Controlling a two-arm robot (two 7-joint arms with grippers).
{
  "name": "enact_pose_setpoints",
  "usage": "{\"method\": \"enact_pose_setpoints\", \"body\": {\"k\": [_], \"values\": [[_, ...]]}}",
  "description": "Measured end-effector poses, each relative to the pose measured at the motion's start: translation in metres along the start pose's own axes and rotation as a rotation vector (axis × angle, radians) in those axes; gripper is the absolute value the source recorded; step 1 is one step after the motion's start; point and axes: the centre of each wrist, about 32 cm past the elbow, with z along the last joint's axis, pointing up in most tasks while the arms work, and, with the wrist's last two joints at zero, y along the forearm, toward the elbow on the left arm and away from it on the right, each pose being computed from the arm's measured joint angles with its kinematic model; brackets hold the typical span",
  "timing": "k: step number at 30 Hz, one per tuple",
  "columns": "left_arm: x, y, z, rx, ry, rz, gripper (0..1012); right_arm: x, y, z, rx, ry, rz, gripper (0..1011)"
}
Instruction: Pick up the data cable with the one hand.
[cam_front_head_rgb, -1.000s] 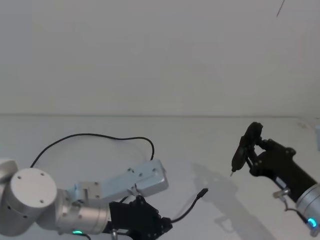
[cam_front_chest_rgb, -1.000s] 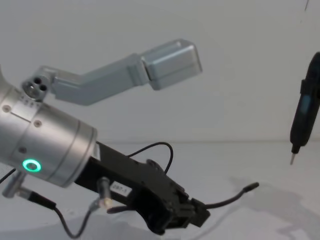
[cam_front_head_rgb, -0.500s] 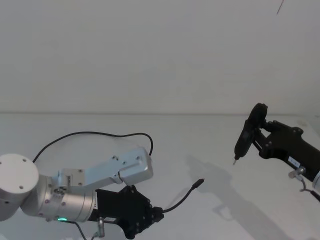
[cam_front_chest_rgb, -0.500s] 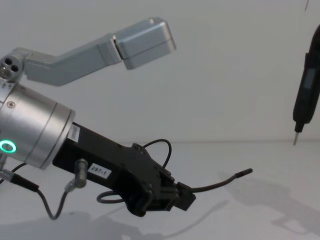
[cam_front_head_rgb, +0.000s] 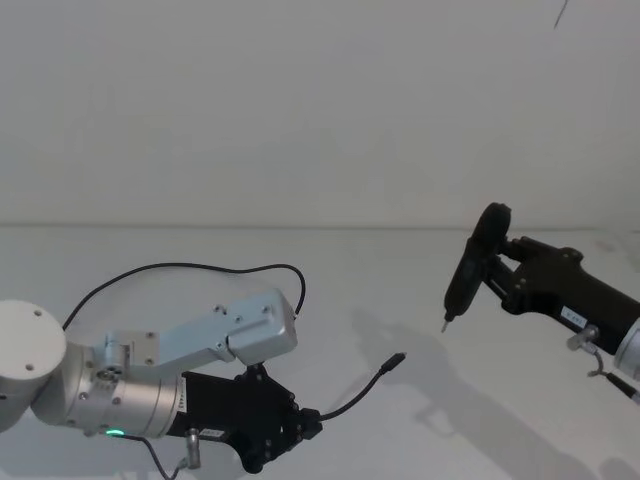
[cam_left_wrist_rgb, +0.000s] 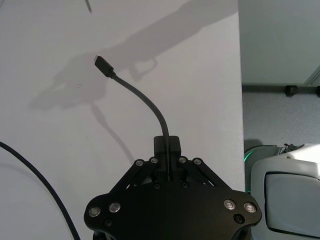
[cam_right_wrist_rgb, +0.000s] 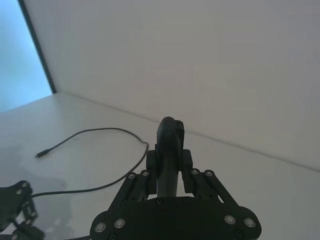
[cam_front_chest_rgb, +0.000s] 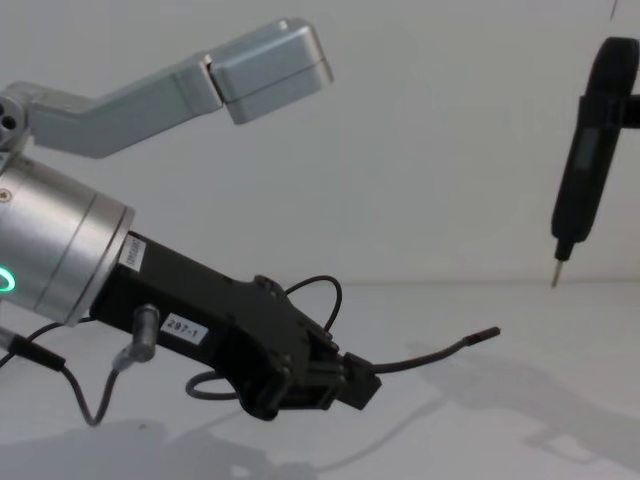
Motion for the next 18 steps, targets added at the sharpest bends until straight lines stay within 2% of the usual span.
{"method": "enact_pose_setpoints", "body": {"k": [9, 18], "values": [[0.0008, 0.0015, -0.0003, -0.002, -0.003, -0.002, 48, -0.003, 0.006, -0.006, -0.014, 0.035, 0.061, 279], [0.0013, 0.0023, -0.0003, -0.003, -0.004, -0.002, 48, -0.005, 0.012, -0.01, -0.011, 0.042, 0.1, 279]]}}
